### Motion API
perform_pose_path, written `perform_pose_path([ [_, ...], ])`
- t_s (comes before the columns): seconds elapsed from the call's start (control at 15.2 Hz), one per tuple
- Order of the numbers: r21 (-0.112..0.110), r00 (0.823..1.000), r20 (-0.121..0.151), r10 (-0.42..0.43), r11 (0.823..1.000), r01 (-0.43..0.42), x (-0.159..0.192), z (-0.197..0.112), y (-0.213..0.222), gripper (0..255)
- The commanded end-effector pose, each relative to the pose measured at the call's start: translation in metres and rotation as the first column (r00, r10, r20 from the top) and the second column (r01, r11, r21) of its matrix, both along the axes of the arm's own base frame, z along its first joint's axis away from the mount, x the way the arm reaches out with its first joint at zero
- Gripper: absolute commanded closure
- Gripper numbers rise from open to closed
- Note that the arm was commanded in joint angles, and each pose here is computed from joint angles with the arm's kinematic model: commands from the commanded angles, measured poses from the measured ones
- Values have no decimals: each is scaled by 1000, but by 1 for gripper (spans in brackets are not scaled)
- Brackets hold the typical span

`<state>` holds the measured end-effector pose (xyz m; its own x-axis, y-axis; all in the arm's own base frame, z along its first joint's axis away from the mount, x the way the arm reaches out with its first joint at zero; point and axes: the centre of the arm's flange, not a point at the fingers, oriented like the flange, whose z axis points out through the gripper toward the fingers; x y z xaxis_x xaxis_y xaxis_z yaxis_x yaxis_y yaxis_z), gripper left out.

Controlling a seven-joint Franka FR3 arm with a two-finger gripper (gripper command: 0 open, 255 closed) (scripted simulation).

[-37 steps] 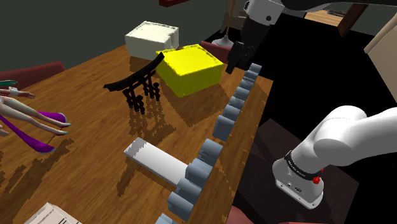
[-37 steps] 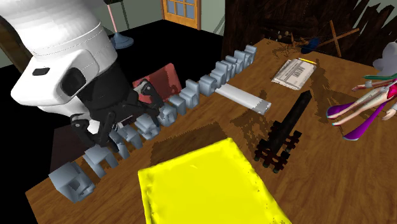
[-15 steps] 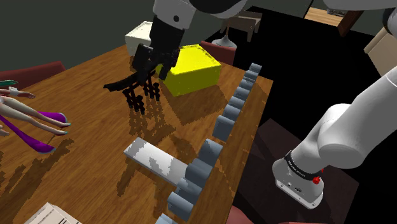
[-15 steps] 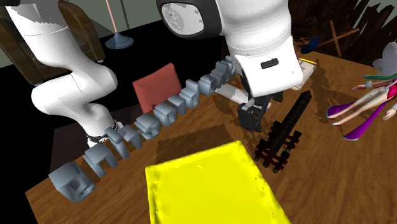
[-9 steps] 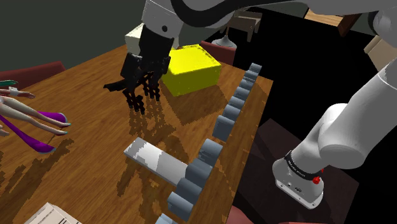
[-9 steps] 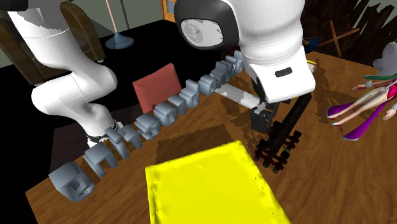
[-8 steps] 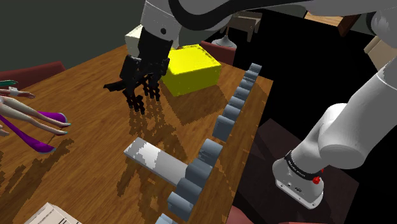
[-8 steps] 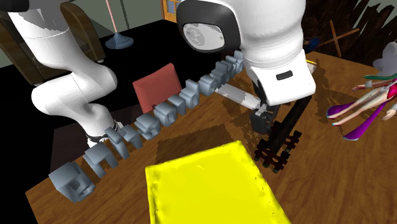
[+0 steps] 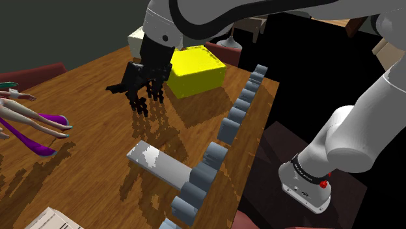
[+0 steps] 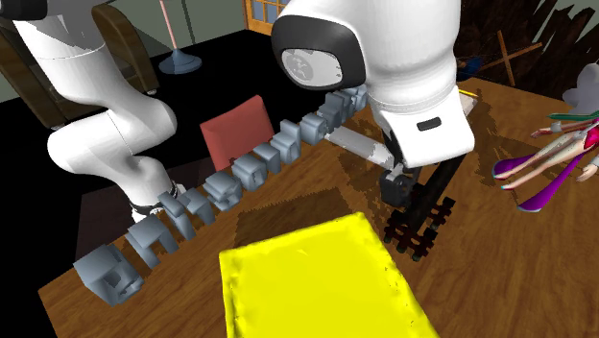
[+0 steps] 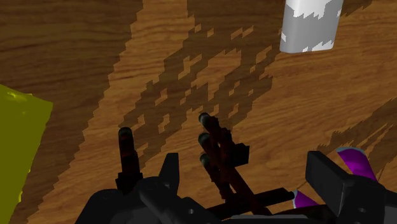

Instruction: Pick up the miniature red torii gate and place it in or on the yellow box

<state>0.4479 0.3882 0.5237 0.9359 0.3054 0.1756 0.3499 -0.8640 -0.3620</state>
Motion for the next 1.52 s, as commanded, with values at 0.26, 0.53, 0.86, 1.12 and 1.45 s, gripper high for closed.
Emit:
perform_pose_path([
  [0.26,0,1000,0,0,1000,0,0,0,0,255],
  [0.53,0,1000,0,0,1000,0,0,0,0,255],
  [0.86,0,1000,0,0,1000,0,0,16,0,255],
  [1.12,0,1000,0,0,1000,0,0,37,0,255],
  [1.45,0,1000,0,0,1000,0,0,63,0,255],
])
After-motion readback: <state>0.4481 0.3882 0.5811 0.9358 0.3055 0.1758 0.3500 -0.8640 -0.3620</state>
